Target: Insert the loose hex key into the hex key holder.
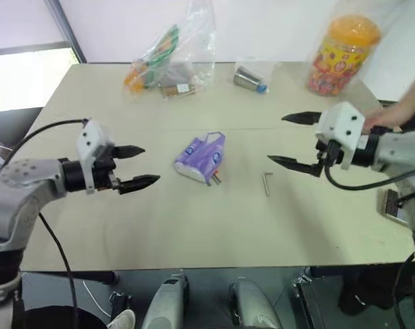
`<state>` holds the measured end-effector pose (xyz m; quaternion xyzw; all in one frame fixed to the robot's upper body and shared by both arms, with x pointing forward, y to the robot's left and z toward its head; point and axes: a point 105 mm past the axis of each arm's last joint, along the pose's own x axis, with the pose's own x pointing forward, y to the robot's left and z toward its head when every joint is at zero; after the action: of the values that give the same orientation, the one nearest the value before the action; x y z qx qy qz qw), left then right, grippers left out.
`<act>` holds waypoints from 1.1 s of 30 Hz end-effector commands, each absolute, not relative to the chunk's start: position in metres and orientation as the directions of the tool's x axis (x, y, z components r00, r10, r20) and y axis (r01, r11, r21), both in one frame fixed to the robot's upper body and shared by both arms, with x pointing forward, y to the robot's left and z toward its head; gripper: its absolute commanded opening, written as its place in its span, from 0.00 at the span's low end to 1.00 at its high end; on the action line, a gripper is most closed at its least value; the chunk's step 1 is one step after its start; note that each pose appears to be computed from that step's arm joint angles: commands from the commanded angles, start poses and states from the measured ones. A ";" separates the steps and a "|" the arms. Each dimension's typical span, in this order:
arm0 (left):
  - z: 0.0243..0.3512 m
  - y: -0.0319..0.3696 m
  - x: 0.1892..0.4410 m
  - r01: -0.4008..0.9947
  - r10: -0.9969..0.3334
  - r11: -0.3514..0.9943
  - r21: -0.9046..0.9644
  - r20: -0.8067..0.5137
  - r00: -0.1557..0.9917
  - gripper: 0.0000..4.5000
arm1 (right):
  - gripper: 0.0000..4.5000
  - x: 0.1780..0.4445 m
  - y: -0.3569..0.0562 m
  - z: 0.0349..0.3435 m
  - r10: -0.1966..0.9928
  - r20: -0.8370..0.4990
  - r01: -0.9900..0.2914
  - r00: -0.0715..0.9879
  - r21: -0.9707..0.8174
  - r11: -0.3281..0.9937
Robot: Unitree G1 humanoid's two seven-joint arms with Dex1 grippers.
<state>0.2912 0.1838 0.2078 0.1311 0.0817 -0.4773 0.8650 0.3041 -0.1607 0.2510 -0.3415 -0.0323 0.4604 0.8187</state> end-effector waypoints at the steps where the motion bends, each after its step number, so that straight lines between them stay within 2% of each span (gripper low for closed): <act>1: 0.223 0.183 0.290 0.858 -0.819 0.479 0.186 -0.256 0.513 1.00 | 1.00 0.298 -0.148 0.262 0.811 -0.264 -0.749 0.522 -0.596 0.288; 18: 0.225 0.171 0.294 0.869 -0.833 0.457 0.187 -0.251 0.492 1.00 | 1.00 0.297 -0.140 0.266 0.820 -0.264 -0.753 0.508 -0.599 0.274; 33: 0.216 0.187 0.295 0.842 -0.796 0.493 0.217 -0.279 0.538 1.00 | 1.00 0.297 -0.126 0.262 0.833 -0.239 -0.750 0.499 -0.600 0.278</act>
<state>0.2943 0.1804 0.2060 0.1414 0.0900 -0.4892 0.8559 0.3016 -0.1348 0.2500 -0.3251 -0.0312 0.4968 0.8041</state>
